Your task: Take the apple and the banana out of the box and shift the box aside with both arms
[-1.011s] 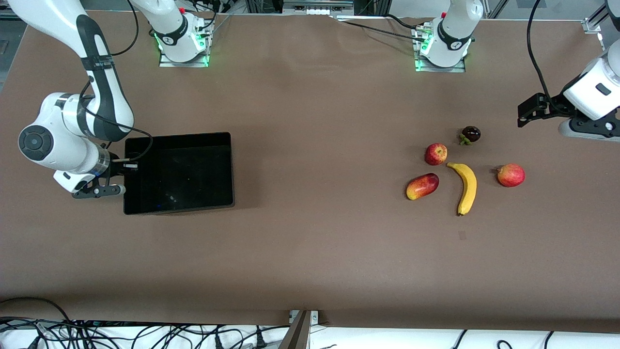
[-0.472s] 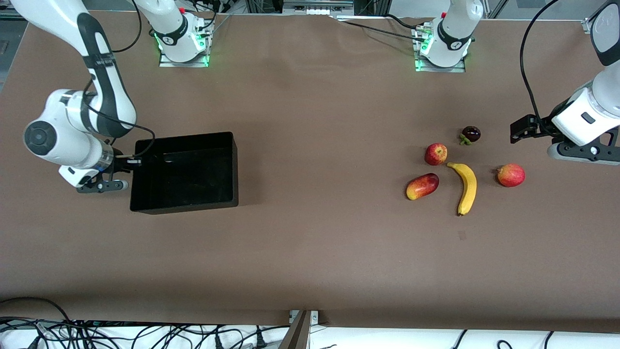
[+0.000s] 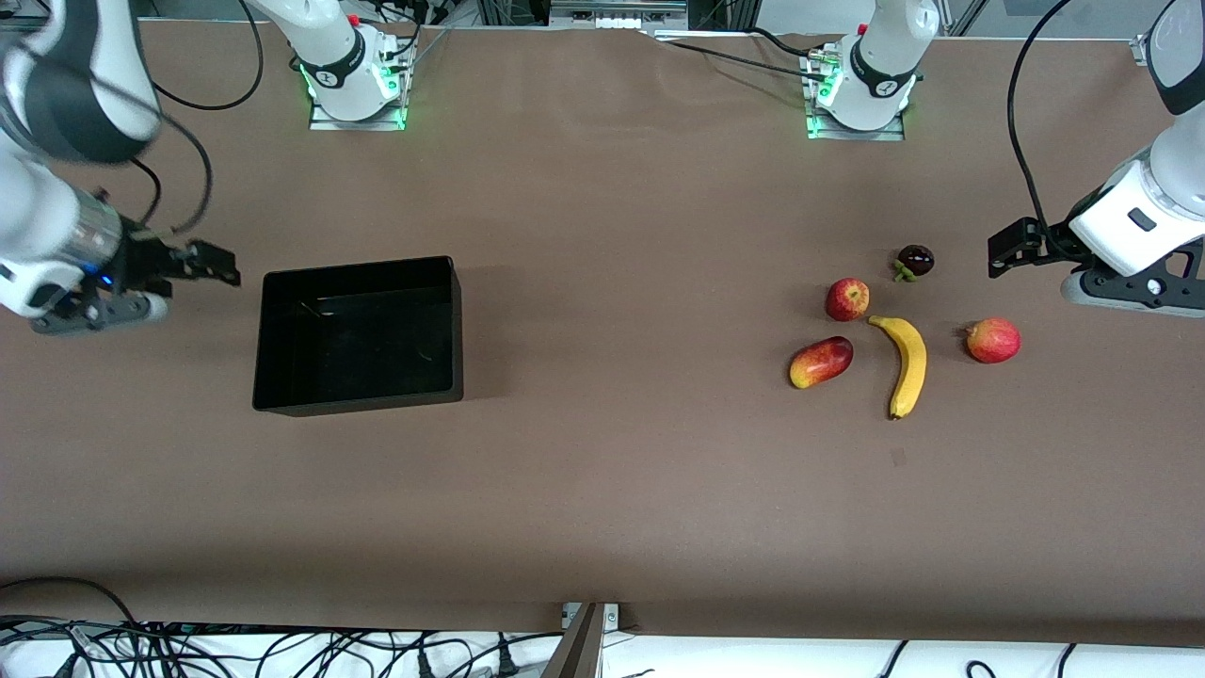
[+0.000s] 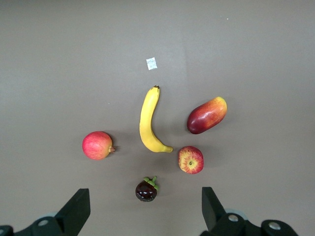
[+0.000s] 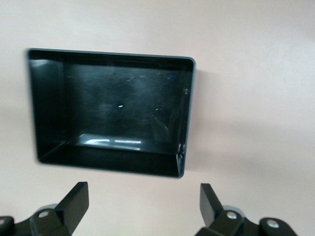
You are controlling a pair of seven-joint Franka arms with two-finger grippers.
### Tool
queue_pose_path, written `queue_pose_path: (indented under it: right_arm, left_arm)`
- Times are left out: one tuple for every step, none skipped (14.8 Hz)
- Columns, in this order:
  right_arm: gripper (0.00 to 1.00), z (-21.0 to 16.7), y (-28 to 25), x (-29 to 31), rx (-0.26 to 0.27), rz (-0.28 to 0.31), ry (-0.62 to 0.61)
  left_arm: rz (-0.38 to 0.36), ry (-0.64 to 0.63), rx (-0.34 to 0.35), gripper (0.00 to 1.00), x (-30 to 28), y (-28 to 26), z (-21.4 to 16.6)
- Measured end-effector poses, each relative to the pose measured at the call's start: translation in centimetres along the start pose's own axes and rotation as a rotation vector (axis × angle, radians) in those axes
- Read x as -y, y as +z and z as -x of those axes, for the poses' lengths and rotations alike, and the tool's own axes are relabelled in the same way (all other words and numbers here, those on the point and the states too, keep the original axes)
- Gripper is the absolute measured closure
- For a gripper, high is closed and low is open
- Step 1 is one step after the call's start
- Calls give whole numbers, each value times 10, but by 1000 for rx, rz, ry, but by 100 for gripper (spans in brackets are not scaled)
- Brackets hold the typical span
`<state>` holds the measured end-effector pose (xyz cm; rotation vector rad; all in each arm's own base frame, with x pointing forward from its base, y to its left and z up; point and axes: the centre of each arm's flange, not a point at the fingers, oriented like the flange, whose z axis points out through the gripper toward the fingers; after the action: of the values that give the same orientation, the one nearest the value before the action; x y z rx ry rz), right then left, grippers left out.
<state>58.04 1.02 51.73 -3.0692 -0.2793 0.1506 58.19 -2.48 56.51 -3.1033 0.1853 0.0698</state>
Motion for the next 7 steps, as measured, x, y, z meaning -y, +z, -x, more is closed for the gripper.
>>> queue_pose_path:
  right_arm:
    - [0, 6, -20, 6, 3, -2, -8]
    - [0, 11, -34, 8, 10, -1, -3]
    - [0, 16, -43, 9, 15, 1, 12]
    - [0, 22, -48, 10, 18, 0, 20]
    - [0, 27, -52, 10, 19, -2, 22]
    - [0, 31, -54, 11, 21, -5, 21]
    - [0, 34, -55, 13, 21, -6, 18]
  left_arm:
    - [0, 3, 0, 0, -2, 0, 0]
    - [0, 6, 0, 0, -4, 0, 0]
    - [0, 9, 0, 0, -5, 0, 0]
    - [0, 10, 0, 0, -5, 0, 0]
    - [0, 10, 0, 0, -5, 0, 0]
    - [0, 10, 0, 0, -5, 0, 0]
    - [0, 10, 0, 0, -5, 0, 0]
